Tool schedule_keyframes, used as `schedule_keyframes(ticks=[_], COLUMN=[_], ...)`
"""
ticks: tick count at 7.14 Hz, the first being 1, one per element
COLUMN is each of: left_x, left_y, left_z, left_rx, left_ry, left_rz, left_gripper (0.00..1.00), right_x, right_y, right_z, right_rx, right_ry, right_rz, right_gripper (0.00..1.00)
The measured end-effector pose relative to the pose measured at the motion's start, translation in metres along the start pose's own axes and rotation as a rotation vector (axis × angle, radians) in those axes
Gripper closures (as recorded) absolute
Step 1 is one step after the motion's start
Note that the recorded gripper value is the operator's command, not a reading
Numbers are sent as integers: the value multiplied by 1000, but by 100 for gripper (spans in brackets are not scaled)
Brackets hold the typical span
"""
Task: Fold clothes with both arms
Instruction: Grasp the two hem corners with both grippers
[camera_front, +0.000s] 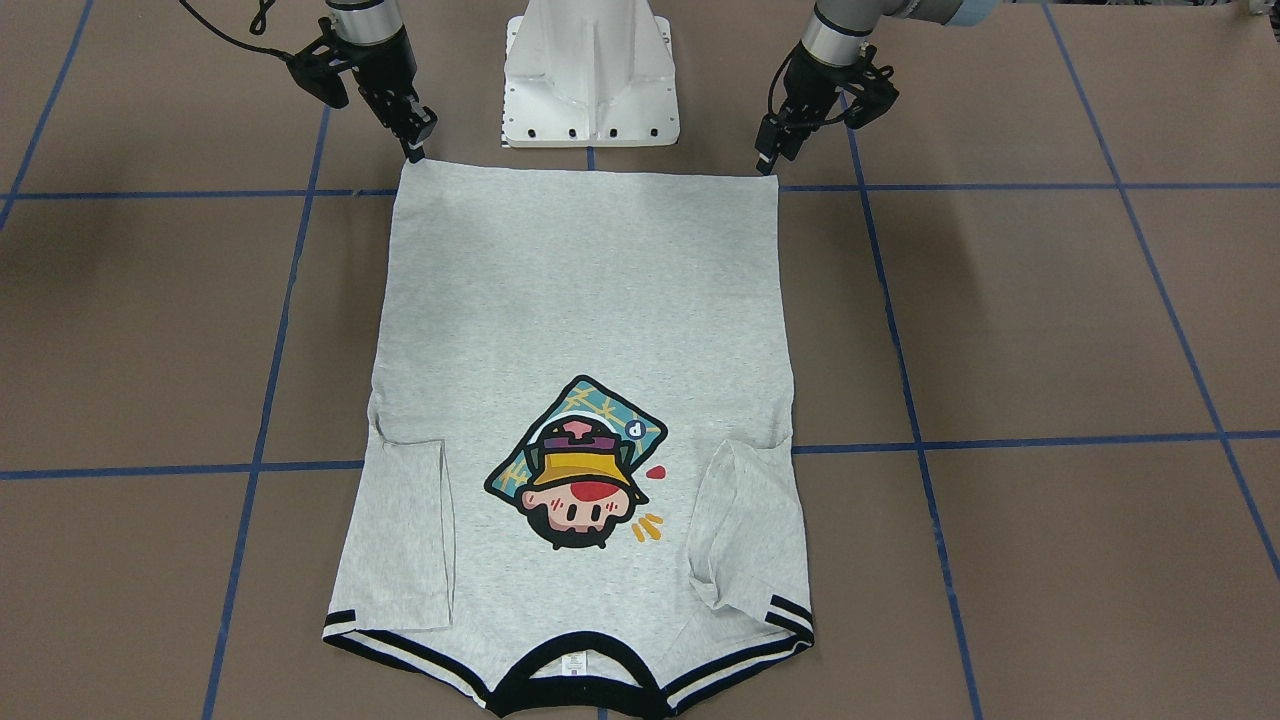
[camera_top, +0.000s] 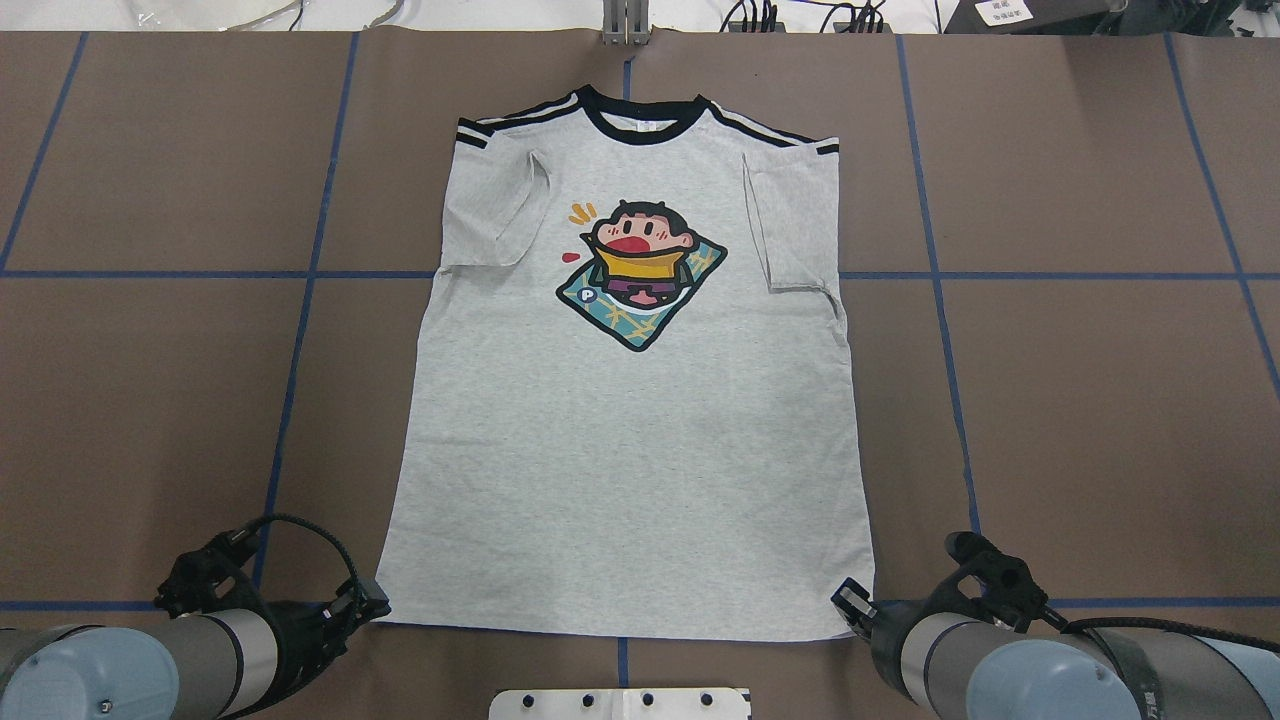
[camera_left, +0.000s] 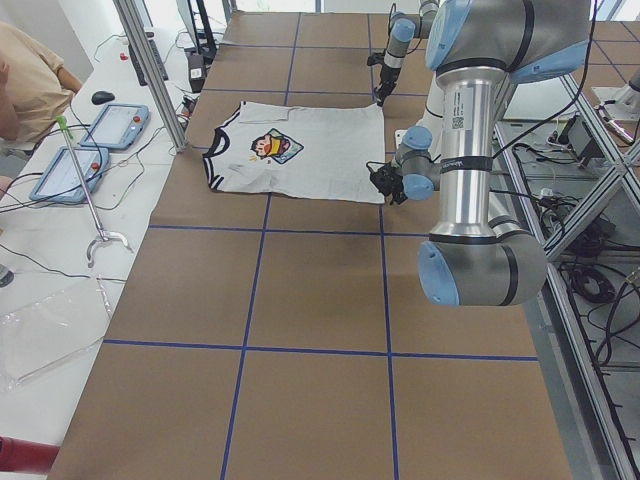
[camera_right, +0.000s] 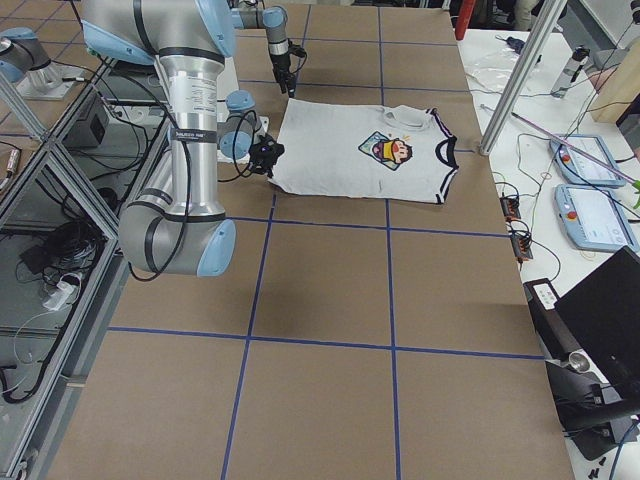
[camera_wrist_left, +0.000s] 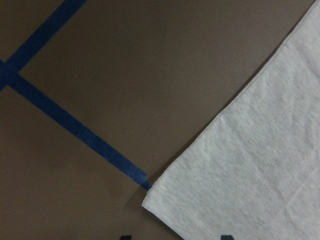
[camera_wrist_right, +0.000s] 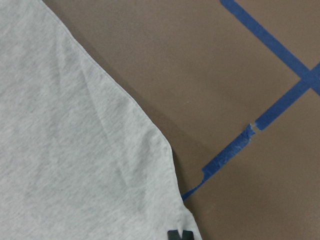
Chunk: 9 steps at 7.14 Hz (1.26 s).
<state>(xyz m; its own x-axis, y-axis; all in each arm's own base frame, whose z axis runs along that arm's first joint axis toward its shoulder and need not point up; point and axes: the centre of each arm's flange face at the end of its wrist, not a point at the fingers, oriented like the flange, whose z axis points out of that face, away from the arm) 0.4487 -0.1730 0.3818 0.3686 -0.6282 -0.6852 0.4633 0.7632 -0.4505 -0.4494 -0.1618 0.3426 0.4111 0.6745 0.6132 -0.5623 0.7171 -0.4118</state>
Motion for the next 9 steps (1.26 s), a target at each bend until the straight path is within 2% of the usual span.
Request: schedule_keyframes(ticks=[2,5,7,9], left_x=[-1,3,3,2], left_y=[2,2,2,2], left_z=[8,10,11,12], left_rx=[10,12,13,14], left_ry=[-20,-15,-16,-17], left_rz=[5,12,14,15], left_gripper=[40,43,52,66], right_x=[0,0,0,0], right_y=[0,0,-1,-1], right_z=[0,0,0,0], right_rx=[0,1,4,4], right_ry=[0,1,3,4], right_rz=[0,0,0,-1], right_gripper=[100,100,100,100])
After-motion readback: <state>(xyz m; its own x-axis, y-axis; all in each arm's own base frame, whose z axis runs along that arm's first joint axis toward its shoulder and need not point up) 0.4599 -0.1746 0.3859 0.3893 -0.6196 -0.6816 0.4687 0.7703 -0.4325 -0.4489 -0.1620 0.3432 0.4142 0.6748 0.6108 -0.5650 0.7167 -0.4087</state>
